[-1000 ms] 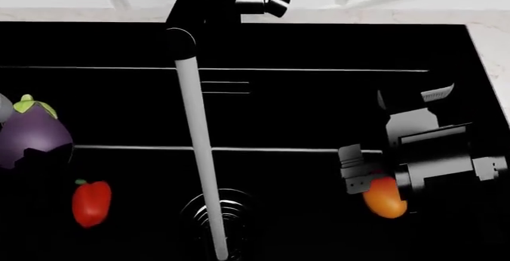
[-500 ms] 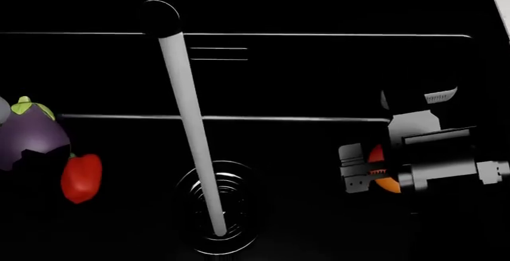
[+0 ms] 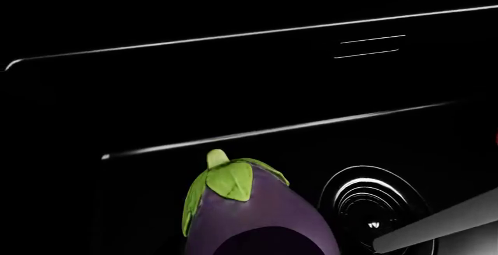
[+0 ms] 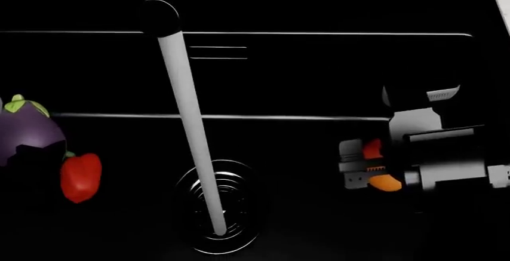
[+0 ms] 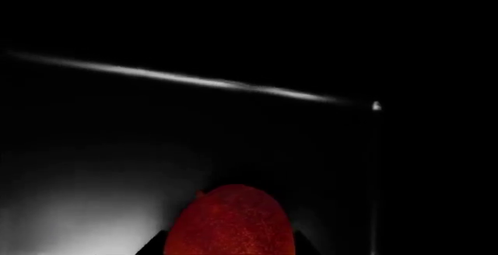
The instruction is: Pick the eggplants and mangos from the sink and place them in one bowl. Place the bell pepper in the other bowl. Then turn off the sink faucet.
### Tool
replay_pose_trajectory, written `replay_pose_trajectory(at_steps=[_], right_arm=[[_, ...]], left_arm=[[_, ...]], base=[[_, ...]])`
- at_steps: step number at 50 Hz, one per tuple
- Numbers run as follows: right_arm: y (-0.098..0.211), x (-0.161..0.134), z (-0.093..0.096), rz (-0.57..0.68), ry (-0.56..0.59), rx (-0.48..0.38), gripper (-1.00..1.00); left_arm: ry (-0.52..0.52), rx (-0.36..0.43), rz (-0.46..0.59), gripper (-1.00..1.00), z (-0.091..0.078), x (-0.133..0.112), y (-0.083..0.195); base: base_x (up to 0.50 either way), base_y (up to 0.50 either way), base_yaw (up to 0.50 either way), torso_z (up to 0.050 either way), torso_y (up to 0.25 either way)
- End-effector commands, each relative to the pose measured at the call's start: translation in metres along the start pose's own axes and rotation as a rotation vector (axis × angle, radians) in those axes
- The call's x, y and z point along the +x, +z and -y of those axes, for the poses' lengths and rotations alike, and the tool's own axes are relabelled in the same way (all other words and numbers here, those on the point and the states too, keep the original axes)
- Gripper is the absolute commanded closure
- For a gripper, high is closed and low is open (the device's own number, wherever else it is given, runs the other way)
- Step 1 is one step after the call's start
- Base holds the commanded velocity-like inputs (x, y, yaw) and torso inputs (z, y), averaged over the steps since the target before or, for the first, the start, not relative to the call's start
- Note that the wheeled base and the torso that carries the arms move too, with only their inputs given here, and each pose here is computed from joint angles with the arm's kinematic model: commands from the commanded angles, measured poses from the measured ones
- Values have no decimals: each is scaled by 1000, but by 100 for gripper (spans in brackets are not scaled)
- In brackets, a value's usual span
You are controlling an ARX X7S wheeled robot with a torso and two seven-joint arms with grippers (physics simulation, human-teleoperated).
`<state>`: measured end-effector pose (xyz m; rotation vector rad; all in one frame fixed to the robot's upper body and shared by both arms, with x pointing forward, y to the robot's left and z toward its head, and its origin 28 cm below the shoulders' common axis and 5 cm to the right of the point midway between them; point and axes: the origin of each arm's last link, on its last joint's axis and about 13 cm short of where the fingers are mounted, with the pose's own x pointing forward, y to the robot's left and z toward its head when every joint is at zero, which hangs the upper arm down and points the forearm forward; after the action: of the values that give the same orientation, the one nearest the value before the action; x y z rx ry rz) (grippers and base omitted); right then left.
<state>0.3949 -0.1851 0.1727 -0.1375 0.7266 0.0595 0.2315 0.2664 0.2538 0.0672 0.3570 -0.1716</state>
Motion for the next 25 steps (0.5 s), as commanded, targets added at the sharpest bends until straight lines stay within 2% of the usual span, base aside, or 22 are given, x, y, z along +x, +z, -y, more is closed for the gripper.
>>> replay_pose_trajectory(at_steps=[1,10,18,25], right_arm=[[7,-15,-10,46,48,-46,100],[19,-43,-27,92,124,-115,100],[29,-63,-47,119,217,-208,100],[31,-87,-45,194,222,-269,100]], left_arm=[[-32,-58,18,100,0,0,1],[-33,-55,18,100,0,3,2],[-33,-57,20,100,-1,4,1],[-43,-65,26,100,-1,6,0]], base=[[0,0,0,0,0],[0,0,0,0,0],[0,0,0,0,0],[0,0,0,0,0]])
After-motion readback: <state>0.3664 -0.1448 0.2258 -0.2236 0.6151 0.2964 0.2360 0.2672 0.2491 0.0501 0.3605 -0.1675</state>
